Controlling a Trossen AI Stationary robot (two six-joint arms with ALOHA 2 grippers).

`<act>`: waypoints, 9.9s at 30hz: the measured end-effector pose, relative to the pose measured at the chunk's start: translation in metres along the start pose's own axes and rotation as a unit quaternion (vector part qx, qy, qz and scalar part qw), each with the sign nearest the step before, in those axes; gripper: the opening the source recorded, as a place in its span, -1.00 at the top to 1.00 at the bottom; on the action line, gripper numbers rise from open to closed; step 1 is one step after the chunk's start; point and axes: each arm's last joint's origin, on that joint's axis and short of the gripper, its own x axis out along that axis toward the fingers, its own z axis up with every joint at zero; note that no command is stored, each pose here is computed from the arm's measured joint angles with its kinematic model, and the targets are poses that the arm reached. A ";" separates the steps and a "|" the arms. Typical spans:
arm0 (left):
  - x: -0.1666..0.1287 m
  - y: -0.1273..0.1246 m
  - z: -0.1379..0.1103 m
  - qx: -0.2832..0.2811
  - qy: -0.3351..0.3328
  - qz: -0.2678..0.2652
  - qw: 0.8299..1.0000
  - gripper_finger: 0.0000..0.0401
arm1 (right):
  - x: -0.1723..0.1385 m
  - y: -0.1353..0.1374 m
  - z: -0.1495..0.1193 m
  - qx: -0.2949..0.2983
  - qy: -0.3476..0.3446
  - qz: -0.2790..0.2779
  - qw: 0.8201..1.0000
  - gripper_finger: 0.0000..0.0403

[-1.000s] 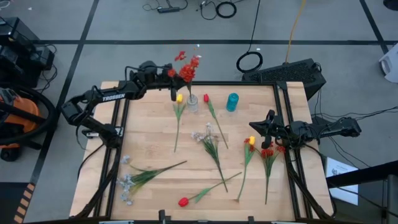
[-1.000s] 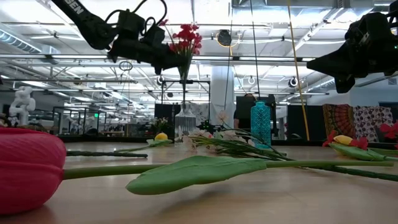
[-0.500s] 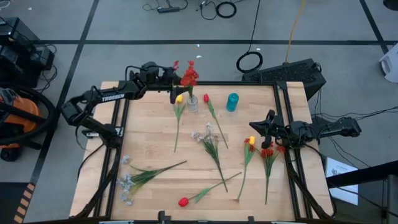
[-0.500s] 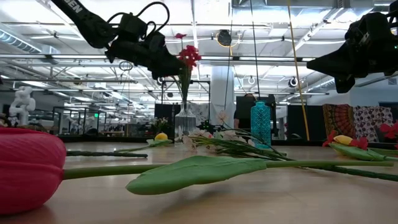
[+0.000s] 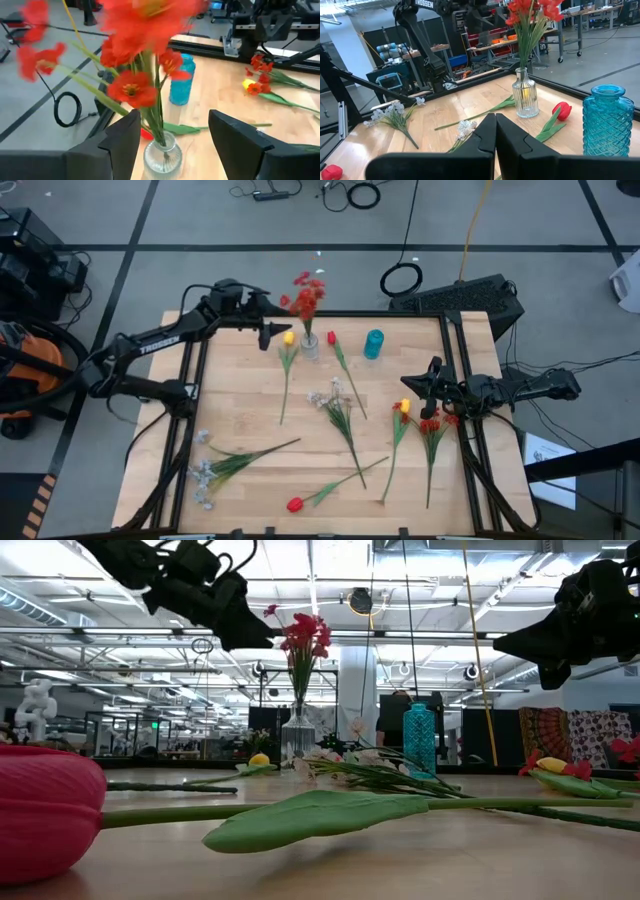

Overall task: Sort flowers into vase by color
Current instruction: Put the right yellow tulip into the blue vase, then put the yellow tulip into the blue vase

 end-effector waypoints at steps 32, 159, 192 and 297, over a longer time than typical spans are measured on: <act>-0.014 -0.067 -0.041 -0.403 0.264 0.176 0.858 -0.19 | 0.000 0.000 0.000 0.000 0.000 0.000 1.000 1.00; -0.025 -0.070 -0.054 -0.221 0.379 0.133 0.889 -0.19 | 0.117 0.026 0.133 -0.068 0.013 -0.262 0.963 0.99; -0.023 -0.069 -0.053 -0.270 0.357 0.157 0.880 -0.19 | 0.130 -0.054 0.156 -0.123 -0.026 -0.206 0.971 1.00; 0.135 -0.105 -0.111 -0.413 0.395 0.363 0.736 -0.19 | 0.026 -0.024 0.113 0.101 0.413 -0.336 0.841 0.79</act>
